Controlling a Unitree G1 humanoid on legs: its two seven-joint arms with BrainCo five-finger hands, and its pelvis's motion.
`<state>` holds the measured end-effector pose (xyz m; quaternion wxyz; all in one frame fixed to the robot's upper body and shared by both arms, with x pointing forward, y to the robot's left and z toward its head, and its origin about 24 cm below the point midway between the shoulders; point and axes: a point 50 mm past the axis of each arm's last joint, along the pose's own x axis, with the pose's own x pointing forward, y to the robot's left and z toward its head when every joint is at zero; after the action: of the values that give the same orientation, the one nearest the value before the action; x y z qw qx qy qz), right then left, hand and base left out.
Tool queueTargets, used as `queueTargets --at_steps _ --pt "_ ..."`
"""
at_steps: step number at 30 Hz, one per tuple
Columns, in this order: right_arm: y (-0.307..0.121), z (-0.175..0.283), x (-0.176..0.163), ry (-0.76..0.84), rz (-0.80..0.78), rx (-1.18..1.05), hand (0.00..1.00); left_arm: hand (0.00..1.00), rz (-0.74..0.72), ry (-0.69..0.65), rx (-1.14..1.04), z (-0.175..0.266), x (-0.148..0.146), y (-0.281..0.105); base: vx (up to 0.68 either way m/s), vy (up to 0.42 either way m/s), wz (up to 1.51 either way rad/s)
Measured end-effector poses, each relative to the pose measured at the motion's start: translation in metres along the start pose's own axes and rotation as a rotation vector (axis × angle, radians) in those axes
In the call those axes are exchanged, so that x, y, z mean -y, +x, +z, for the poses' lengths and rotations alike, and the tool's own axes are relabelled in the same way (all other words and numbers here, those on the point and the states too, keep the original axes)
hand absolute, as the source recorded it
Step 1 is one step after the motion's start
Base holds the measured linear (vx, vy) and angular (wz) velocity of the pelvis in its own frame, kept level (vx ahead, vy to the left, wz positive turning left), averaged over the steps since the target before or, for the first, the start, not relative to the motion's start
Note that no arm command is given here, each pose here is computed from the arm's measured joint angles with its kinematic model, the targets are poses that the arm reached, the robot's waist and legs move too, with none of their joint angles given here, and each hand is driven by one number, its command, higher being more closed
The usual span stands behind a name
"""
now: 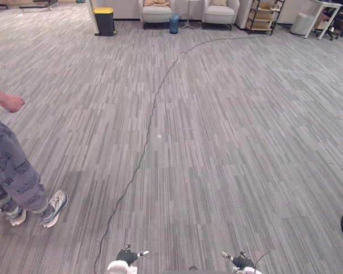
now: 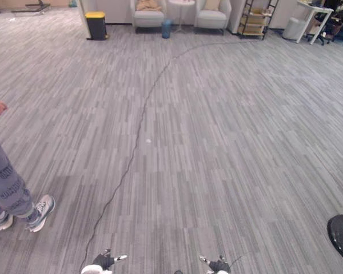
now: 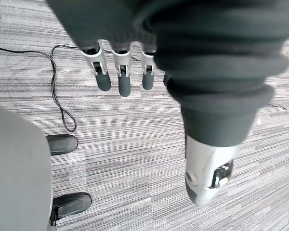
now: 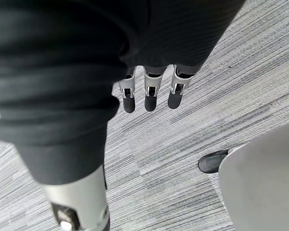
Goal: Pick up cushions and gather them together orderly.
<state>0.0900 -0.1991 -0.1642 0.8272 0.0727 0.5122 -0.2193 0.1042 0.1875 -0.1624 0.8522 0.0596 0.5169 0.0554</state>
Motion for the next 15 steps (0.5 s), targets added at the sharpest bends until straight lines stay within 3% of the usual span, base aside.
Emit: queueTargets --at_steps 9,15 --pt "0.002 0.020 0.009 0.079 -0.033 0.073 0.00 0.00 0.037 -0.210 0.093 0.023 -0.005 0.001 0.04 -0.044 0.15" --pt "0.002 0.020 0.003 0.077 -0.019 0.075 0.00 0.00 0.037 -0.267 0.139 0.030 -0.003 0.000 0.33 0.224 -0.25"
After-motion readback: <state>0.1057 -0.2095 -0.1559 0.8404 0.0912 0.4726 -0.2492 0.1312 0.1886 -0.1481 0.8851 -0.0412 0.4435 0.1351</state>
